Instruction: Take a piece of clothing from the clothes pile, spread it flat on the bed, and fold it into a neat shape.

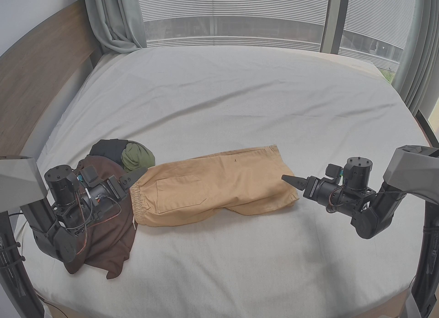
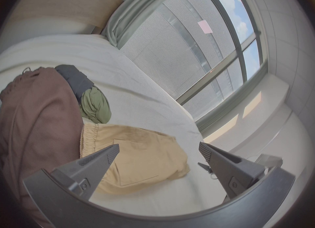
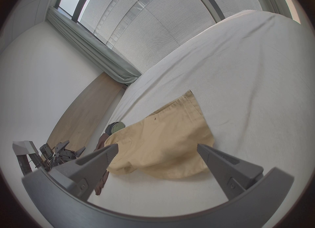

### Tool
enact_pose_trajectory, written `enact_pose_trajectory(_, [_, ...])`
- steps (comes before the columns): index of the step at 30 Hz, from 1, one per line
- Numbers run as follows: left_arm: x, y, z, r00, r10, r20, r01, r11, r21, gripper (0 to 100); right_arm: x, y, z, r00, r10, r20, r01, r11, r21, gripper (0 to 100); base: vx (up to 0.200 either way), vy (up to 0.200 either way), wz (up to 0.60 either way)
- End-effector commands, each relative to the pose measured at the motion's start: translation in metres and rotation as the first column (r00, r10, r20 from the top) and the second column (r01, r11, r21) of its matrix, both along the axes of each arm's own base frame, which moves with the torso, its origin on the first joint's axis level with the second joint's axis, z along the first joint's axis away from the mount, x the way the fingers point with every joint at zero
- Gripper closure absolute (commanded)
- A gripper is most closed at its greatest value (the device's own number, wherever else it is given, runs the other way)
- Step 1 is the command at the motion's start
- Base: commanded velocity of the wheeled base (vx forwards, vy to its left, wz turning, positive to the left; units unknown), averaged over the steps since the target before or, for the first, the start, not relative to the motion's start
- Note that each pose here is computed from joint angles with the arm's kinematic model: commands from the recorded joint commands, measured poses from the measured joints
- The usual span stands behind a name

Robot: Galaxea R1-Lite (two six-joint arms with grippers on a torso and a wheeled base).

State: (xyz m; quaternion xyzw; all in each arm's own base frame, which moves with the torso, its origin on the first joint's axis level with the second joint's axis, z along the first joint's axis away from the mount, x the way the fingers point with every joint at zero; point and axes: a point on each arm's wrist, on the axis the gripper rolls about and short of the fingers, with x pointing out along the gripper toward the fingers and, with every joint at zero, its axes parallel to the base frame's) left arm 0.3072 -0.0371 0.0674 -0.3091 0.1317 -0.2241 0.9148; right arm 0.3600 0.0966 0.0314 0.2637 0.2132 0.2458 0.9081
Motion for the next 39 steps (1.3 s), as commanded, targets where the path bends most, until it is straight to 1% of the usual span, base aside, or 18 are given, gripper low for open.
enact_pose_trajectory(1, [0.001, -0.001, -0.014, 1.000, 0.016, -0.025, -0.015, 0.999, 0.050, 0, -0.008, -0.004, -0.029, 0.997, -0.016, -0.079, 0.015, 1.000, -0.017, 0, 0.000, 0.000, 0.00])
enact_pose_trajectory(4, [0.002, -0.001, -0.013, 1.000, 0.018, -0.021, -0.017, 0.999, 0.049, 0, -0.005, -0.005, -0.031, 0.996, -0.020, -0.083, 0.018, 1.000, -0.018, 0, 0.000, 0.000, 0.00])
enact_pose_trajectory(11, [0.003, -0.001, -0.013, 1.000, 0.018, -0.018, -0.017, 0.999, 0.048, 0, 0.004, -0.008, -0.057, 0.991, -0.035, -0.128, 0.032, 0.999, -0.026, 0, 0.000, 0.000, 0.00])
enact_pose_trajectory(13, [0.003, -0.001, -0.013, 1.000, 0.016, -0.018, -0.016, 0.999, 0.047, 0, 0.005, -0.008, -0.060, 0.991, -0.035, -0.132, 0.032, 0.999, -0.028, 0, 0.000, 0.000, 0.00])
enact_pose_trajectory(14, [0.002, -0.001, -0.013, 1.000, 0.016, -0.021, -0.015, 0.999, 0.048, 0, 0.007, -0.007, -0.068, 0.989, -0.036, -0.142, 0.032, 0.999, -0.029, 0, 0.000, 0.000, 0.00])
enact_pose_trajectory(17, [0.002, -0.001, -0.014, 1.000, 0.015, -0.022, -0.014, 0.999, 0.048, 0, 0.010, -0.005, -0.077, 0.988, -0.044, -0.151, 0.038, 0.999, -0.036, 0, 0.000, 0.000, 0.00])
enact_pose_trajectory(24, [0.002, -0.002, -0.014, 1.000, 0.013, -0.024, -0.012, 0.999, 0.048, 0, 0.017, 0.000, -0.090, 0.987, -0.043, -0.156, 0.037, 0.999, -0.038, 0, 0.000, 0.000, 0.00])
enact_pose_trajectory(28, [0.003, -0.002, -0.014, 1.000, 0.014, -0.023, -0.012, 0.999, 0.047, 0, 0.021, 0.008, -0.090, 0.985, -0.043, -0.169, 0.046, 0.999, 0.012, 0, 0.000, 0.000, 0.00])
enact_pose_trajectory(29, [0.003, -0.002, -0.015, 1.000, 0.012, -0.025, -0.011, 0.999, 0.047, 0, 0.024, 0.013, -0.088, 0.985, -0.039, -0.168, 0.047, 0.998, 0.042, 0, 0.000, 0.000, 0.00])
enact_pose_trajectory(30, [0.002, -0.002, -0.015, 1.000, 0.012, -0.026, -0.011, 0.999, 0.047, 0, 0.025, 0.014, -0.087, 0.985, -0.040, -0.170, 0.049, 0.998, 0.049, 0, 0.000, 0.000, 0.00])
enact_pose_trajectory(31, [0.003, -0.002, -0.015, 1.000, 0.012, -0.025, -0.011, 0.999, 0.047, 0, 0.025, 0.018, -0.086, 0.983, -0.035, -0.179, 0.049, 0.996, 0.075, 0, 0.000, 0.000, 0.00])
enact_pose_trajectory(33, [0.003, -0.002, -0.015, 1.000, 0.012, -0.025, -0.011, 0.999, 0.047, 0, 0.025, 0.021, -0.085, 0.983, -0.030, -0.180, 0.047, 0.995, 0.088, 0, 0.000, 0.000, 0.00])
enact_pose_trajectory(35, [0.003, -0.002, -0.015, 1.000, 0.012, -0.025, -0.011, 0.999, 0.045, 0, 0.026, 0.028, -0.086, 0.987, -0.020, -0.160, 0.039, 0.992, 0.118, 0, 0.000, 0.000, 0.00])
enact_pose_trajectory(39, [0.003, -0.002, -0.014, 1.000, 0.012, -0.024, -0.011, 0.999, 0.045, 0, 0.031, 0.031, -0.087, 0.992, -0.020, -0.125, 0.037, 0.990, 0.136, 0, 0.000, 0.000, 0.00])
